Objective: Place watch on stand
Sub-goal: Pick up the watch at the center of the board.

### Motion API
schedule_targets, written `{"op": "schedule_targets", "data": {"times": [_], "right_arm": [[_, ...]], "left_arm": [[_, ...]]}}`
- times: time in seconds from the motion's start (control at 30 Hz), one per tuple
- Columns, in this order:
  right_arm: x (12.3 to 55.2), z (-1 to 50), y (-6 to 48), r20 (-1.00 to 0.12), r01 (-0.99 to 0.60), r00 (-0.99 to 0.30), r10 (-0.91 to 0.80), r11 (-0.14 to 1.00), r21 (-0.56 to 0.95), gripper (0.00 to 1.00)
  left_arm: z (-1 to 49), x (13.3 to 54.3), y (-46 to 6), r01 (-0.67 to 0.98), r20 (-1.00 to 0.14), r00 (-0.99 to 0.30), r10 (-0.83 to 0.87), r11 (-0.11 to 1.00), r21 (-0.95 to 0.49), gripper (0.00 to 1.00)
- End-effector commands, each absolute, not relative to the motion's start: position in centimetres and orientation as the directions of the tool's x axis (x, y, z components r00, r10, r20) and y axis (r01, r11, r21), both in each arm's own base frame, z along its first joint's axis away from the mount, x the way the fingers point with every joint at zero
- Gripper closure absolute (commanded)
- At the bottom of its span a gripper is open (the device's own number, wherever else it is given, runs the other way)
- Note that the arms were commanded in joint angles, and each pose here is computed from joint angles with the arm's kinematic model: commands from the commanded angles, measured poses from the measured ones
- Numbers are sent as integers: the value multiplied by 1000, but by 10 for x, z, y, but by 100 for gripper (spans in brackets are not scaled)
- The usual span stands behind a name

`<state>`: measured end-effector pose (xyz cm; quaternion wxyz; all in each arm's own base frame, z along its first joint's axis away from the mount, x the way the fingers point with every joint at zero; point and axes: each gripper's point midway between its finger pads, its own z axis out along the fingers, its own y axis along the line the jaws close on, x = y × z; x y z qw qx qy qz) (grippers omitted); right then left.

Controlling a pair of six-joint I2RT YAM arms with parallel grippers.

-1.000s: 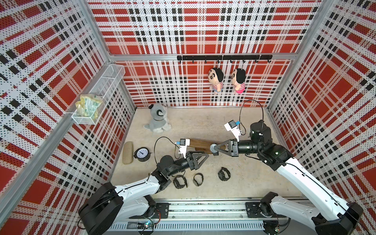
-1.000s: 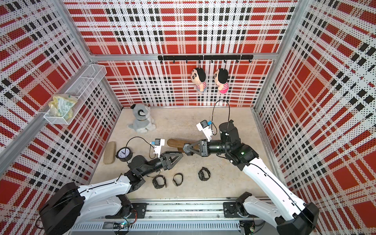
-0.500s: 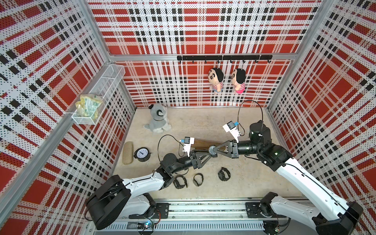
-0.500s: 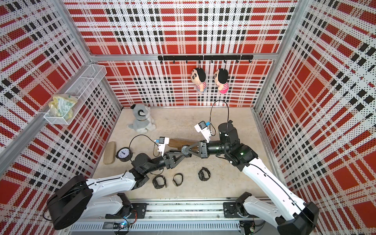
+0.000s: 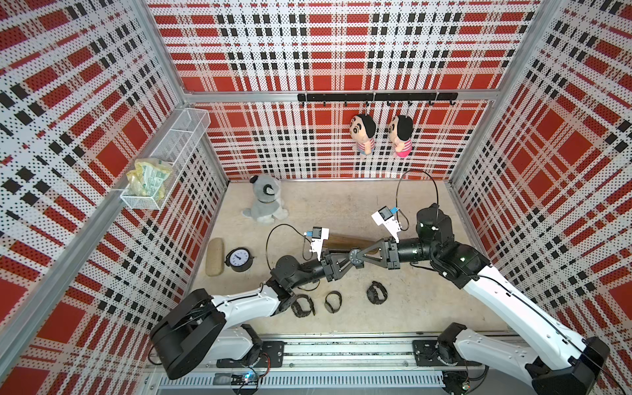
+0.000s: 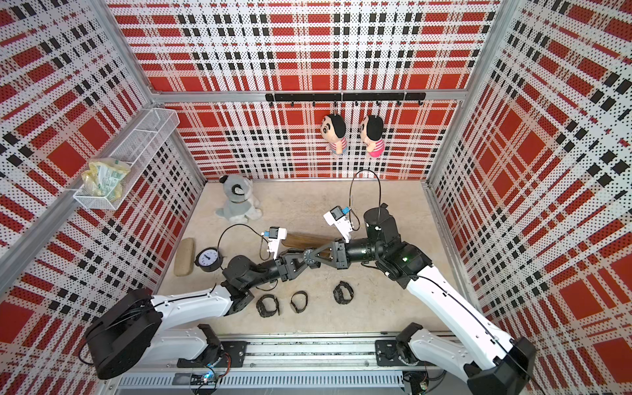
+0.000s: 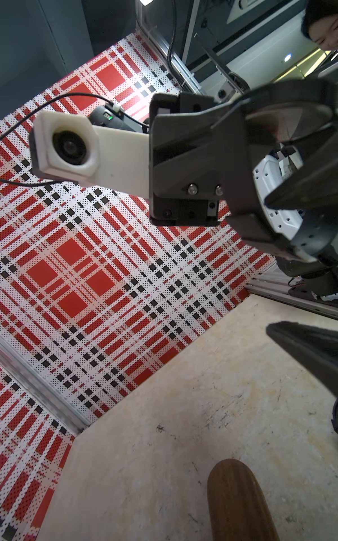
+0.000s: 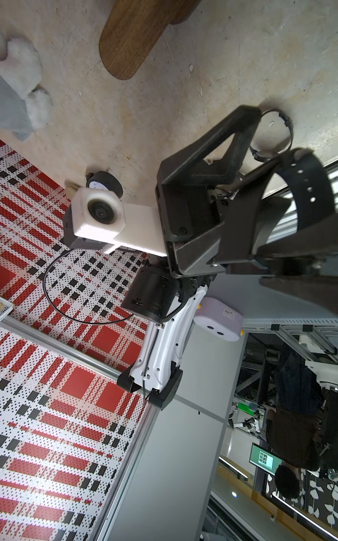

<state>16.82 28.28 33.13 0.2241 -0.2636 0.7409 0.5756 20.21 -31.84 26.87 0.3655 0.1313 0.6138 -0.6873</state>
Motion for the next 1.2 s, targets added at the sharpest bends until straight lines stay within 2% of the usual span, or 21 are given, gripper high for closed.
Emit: {"op": "schedule_targets", "data": {"times": [0.0, 0.27, 0.33, 0.47, 0.53, 0.57, 0.67, 0.77, 1.0, 1.17], "right_arm": [[167, 331, 284, -646, -661, -750, -141, 200, 723, 100], [169, 331, 284, -650, -664, -747, -140, 211, 718, 100], [170, 329, 283, -648, -662, -748, -142, 225, 715, 94], [174, 327, 277, -656, -661, -744, -126, 285, 695, 66], [178, 328, 271, -690, -686, -713, -122, 327, 651, 46], [181, 328, 268, -700, -688, -704, -118, 357, 631, 35], [190, 329, 258, -724, -686, -681, -114, 446, 575, 14], [202, 321, 248, -730, -666, -670, -132, 542, 513, 1], [225, 291, 227, -721, -583, -671, -170, 722, 372, 1], [218, 285, 240, -738, -598, -632, -238, 755, 268, 2]], "left_arm": [[280, 196, -325, 689, -644, -689, -333, -26, -724, 41], [278, 195, -337, 678, -631, -712, -308, -71, -731, 63], [281, 195, -338, 679, -628, -714, -311, -88, -729, 68], [281, 198, -336, 675, -620, -715, -324, -90, -732, 90], [278, 200, -333, 668, -611, -717, -335, -81, -739, 100], [277, 202, -330, 662, -604, -718, -346, -73, -745, 100], [270, 213, -318, 635, -575, -720, -389, -33, -772, 100], [259, 229, -305, 590, -544, -715, -440, 38, -807, 100], [241, 255, -286, 483, -504, -681, -531, 192, -854, 100], [229, 262, -278, 430, -510, -660, -551, 280, -858, 100]]}}
